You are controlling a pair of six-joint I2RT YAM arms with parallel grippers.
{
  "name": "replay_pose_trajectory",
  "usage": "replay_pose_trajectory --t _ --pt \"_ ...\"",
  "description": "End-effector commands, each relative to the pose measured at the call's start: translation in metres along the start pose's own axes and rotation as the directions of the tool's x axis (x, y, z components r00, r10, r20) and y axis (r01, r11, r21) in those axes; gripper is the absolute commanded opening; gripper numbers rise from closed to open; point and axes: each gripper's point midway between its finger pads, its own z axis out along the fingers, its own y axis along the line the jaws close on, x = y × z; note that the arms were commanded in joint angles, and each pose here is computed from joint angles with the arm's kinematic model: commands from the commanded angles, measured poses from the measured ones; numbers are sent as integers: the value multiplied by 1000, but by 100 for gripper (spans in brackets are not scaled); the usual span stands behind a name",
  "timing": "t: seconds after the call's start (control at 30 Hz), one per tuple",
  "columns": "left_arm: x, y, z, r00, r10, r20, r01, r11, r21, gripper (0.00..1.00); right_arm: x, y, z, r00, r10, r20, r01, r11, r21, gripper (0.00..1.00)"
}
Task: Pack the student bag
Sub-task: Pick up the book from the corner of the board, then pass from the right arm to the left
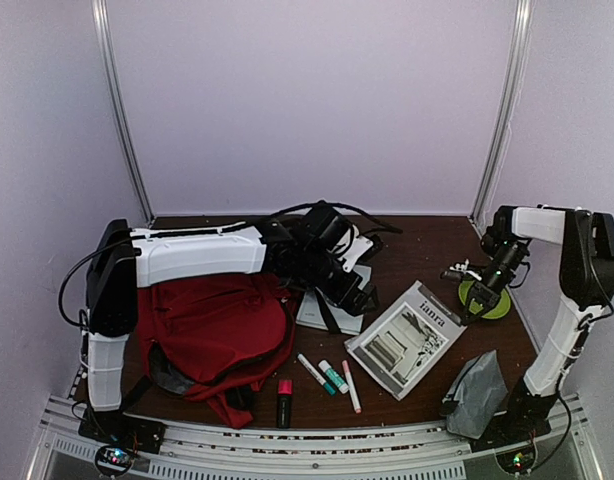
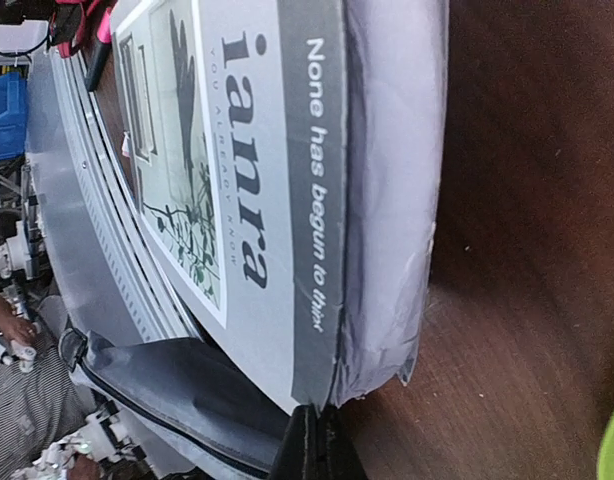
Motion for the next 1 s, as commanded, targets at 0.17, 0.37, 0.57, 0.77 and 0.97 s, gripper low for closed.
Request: replay_pose_trajectory --t 0.17,0.37,0.57,0.77,0.97 --pt "-54 -20 -19 981 47 188 -70 991 116 95 -35 37 -42 944 -287 164 254 947 195 0" --pt "-65 -27 -18 960 83 269 -131 977 166 95 -42 45 -49 883 -464 65 389 804 450 0" --pt "-67 -34 -6 947 89 309 -165 960 226 91 -50 58 -59 844 -535 41 434 725 535 0" --pt "-68 -52 -4 944 69 321 -184 922 341 80 -57 64 -62 833 -551 48 438 711 550 0" --pt "-63 -57 2 958 53 282 -164 906 389 62 -62 69 -65 822 -568 51 444 693 569 0"
